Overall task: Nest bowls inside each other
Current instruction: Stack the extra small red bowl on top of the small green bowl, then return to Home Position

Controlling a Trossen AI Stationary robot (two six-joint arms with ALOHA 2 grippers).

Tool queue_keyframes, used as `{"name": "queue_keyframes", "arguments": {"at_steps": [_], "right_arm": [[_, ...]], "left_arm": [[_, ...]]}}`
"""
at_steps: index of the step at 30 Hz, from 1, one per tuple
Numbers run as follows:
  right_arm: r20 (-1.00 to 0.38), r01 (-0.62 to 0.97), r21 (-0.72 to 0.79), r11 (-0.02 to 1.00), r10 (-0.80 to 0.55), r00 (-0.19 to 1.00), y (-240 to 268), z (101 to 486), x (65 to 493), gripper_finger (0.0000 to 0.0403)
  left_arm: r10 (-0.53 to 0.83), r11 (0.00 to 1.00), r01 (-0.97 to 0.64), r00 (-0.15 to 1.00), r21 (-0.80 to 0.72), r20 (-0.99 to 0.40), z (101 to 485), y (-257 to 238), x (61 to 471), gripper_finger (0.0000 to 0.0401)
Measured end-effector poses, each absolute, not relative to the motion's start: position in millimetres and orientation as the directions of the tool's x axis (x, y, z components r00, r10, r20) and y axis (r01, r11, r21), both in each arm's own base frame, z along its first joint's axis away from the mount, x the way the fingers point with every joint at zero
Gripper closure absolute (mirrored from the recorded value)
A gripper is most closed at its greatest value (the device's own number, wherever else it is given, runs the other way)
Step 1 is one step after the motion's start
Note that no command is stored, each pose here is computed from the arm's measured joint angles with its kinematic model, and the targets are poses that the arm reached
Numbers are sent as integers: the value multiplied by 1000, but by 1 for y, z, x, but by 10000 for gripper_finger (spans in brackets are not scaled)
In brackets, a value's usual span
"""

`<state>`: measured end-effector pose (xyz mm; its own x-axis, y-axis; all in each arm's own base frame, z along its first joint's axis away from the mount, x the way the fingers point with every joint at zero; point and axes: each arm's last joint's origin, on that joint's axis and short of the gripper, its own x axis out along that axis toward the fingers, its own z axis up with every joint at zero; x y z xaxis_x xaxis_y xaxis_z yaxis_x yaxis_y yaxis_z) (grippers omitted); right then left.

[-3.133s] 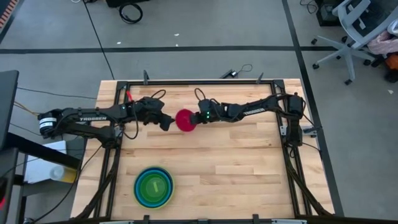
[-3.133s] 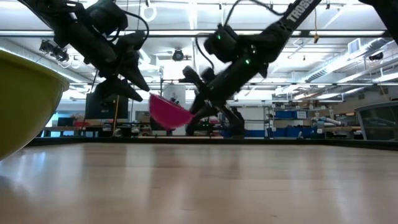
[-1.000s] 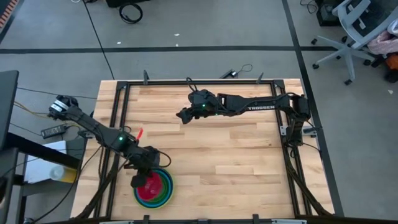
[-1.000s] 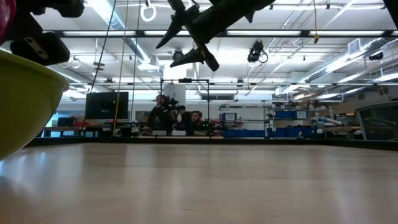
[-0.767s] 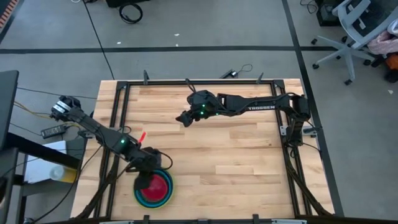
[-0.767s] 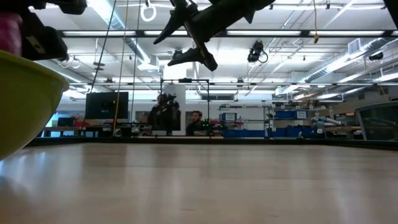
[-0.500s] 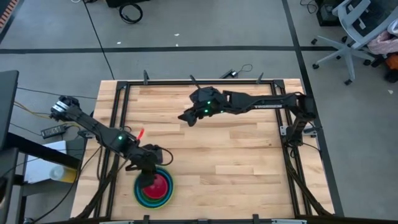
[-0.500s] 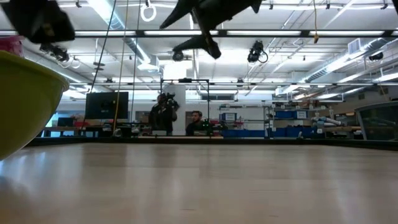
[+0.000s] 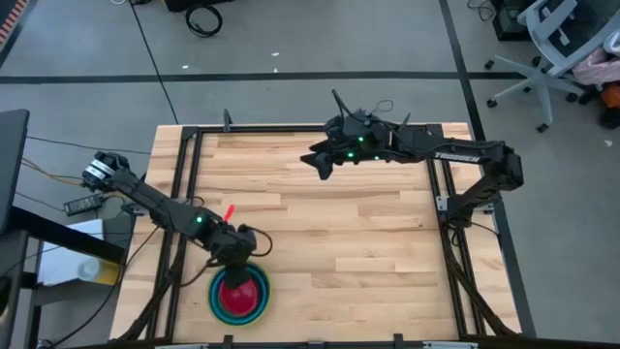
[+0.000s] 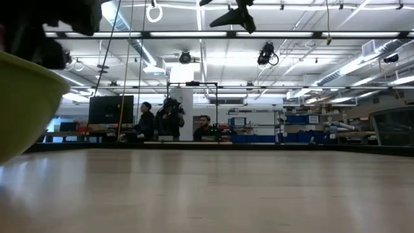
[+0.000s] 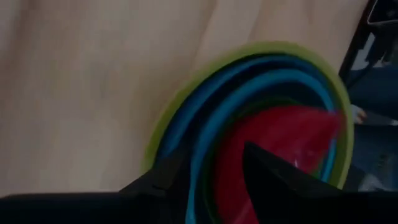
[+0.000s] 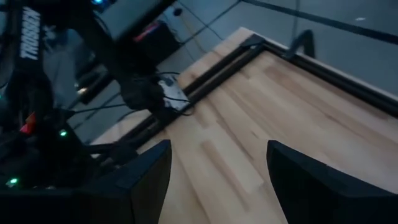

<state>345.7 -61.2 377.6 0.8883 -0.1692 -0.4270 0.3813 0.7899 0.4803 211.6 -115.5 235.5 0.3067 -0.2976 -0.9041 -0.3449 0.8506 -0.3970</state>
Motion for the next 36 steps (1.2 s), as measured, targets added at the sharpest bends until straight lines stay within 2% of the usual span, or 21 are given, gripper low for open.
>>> {"name": "queue_keyframes", "arguments": {"at_steps": [5, 13, 17, 21, 25, 29, 31, 34, 36], "right_arm": [[-458, 421, 442, 792, -204, 865, -61, 379, 338, 138], [-454, 424, 440, 792, -212, 866, -61, 379, 338, 138], [-408, 359, 428, 830, -177, 896, -57, 389, 333, 138], [-316, 274, 399, 875, -149, 937, -40, 412, 318, 153], [-253, 263, 351, 899, -179, 951, -27, 432, 296, 197], [-186, 201, 326, 924, -146, 972, -12, 449, 275, 264], [-181, 180, 312, 933, -127, 975, -3, 449, 265, 304], [-210, 219, 280, 935, -163, 964, 13, 436, 251, 366], [-206, 229, 267, 936, -177, 962, 23, 422, 245, 392]], "left_arm": [[-335, 825, -369, 291, -428, -896, 233, -121, 208, 260], [-227, 832, -372, 450, -412, -864, 282, -101, 206, 260], [-133, 873, -312, 587, -375, -799, 315, -90, 203, 260], [28, 906, -278, 790, -318, -612, 356, -77, 191, 260], [132, 923, -255, 914, -290, -383, 388, -61, 171, 261], [176, 942, -241, 947, -235, -268, 404, -51, 155, 276], [198, 944, -247, 955, -221, -222, 397, -50, 154, 289], [197, 939, -233, 967, -252, -159, 366, -52, 158, 311], [191, 939, -217, 974, -265, -119, 340, -54, 162, 327]]}}
